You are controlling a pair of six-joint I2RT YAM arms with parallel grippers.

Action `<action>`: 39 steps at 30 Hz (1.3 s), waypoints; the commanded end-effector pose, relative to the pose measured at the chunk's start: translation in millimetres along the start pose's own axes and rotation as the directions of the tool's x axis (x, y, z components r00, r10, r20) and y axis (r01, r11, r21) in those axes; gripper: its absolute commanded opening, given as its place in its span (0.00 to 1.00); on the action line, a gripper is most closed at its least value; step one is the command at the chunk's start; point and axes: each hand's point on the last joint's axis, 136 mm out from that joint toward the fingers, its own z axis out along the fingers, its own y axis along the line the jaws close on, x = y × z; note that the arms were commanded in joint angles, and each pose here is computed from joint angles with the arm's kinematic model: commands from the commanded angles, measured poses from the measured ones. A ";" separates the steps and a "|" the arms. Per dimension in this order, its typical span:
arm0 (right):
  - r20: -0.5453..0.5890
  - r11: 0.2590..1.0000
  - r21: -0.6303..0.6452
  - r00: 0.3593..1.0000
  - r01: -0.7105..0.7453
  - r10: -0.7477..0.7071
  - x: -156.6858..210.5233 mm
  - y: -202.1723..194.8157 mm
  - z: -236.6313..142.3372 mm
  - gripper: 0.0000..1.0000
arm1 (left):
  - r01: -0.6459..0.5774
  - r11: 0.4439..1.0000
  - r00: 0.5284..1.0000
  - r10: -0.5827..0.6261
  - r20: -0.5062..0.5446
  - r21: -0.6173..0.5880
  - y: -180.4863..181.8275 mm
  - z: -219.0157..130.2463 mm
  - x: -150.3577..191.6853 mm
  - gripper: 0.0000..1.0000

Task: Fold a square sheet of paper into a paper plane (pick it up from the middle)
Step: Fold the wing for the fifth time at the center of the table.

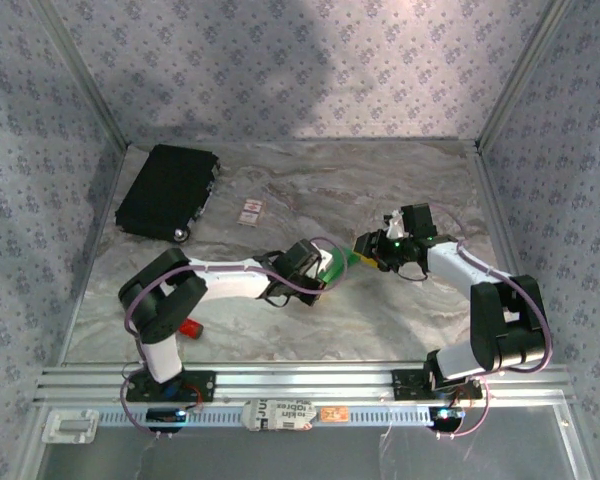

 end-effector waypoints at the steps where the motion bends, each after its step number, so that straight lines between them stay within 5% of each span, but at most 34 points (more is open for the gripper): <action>1: 0.007 1.000 -0.019 1.000 0.025 -0.025 -1.8 7.0 -5.8 0.45 | 0.058 0.991 0.998 -0.058 -0.008 0.118 -13.6 0.3 -3.4 0.00; 16: -0.013 0.996 -0.074 0.999 0.042 -0.043 10.0 10.2 2.6 0.44 | 0.236 0.921 0.970 -0.208 -0.123 0.309 -27.2 24.0 -1.6 0.00; 23: -0.010 0.995 -0.084 0.999 0.048 -0.049 16.3 6.2 8.6 0.30 | 0.334 0.865 0.942 -0.290 -0.170 0.375 -32.8 27.6 -4.9 0.00; 39: 0.021 0.999 -0.045 0.999 0.028 -0.027 20.1 -10.6 14.3 0.17 | 0.527 0.790 0.850 -0.486 -0.202 0.313 -32.3 21.2 -27.5 0.00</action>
